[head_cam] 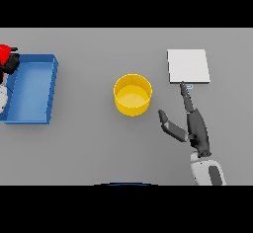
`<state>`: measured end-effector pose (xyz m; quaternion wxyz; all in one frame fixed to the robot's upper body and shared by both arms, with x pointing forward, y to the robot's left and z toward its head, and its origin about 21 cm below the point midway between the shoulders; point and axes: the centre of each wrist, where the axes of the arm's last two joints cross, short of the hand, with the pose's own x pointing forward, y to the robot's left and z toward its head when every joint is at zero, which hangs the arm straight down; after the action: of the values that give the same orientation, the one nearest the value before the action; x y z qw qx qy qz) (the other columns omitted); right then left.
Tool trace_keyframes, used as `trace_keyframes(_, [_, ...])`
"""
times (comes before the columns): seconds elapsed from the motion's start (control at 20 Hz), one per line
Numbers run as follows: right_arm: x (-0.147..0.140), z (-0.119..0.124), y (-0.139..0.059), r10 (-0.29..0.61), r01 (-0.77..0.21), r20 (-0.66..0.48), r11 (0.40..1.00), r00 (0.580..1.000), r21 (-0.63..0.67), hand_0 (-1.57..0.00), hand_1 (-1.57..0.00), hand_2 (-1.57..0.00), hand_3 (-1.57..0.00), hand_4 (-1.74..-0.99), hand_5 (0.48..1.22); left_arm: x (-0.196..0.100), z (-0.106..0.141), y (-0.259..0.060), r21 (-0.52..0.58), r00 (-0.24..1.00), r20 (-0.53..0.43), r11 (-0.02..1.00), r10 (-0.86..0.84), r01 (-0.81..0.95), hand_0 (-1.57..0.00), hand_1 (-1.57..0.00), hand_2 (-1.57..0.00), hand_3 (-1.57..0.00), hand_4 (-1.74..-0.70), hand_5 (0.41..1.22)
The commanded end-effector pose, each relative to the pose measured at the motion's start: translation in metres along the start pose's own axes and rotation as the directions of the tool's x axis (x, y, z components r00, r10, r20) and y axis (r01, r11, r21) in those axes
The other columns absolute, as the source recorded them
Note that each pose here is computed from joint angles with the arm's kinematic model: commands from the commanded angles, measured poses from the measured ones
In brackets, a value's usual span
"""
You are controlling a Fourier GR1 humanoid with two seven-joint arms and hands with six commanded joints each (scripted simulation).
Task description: Pick up the red beaker and tilt it to pour out 1 green nut into yellow bowl. Pick up the yellow bowl and place it on the metallic measuring scale.
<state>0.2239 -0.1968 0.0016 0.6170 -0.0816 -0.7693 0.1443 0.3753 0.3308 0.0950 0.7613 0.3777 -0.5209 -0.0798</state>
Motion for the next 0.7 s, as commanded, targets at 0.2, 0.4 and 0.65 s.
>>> trace_keyframes(0.2, [-0.001, -0.001, -0.003, 0.020, -0.021, -0.017, 1.000, 1.000, -0.016, 0.00, 0.00, 0.00, 0.00, -1.021, 0.636, -0.014, 0.013, -0.007, 0.000, 0.998, -0.002, 0.998, -0.066, 0.066, -1.57, -1.57, -1.57, -1.56, -1.65, 0.941])
trace_keyframes(0.4, [0.000, -0.003, -0.003, 0.016, -0.016, -0.014, 1.000, 1.000, -0.017, 0.00, 0.00, 0.00, 0.00, -1.009, 0.634, -0.021, 0.019, 0.001, -0.031, 0.995, 0.000, 0.995, -0.096, 0.096, -1.50, -1.38, -1.35, -1.31, -1.16, 0.780])
trace_keyframes(0.65, [-0.002, -0.002, -0.006, 0.008, -0.008, -0.005, 1.000, 1.000, -0.012, 0.00, 0.00, 0.00, 0.00, -1.008, 0.635, -0.028, 0.024, -0.004, -0.093, 0.988, 0.008, 0.984, -0.153, 0.153, -0.62, -0.51, -0.52, -0.49, -0.89, 0.666])
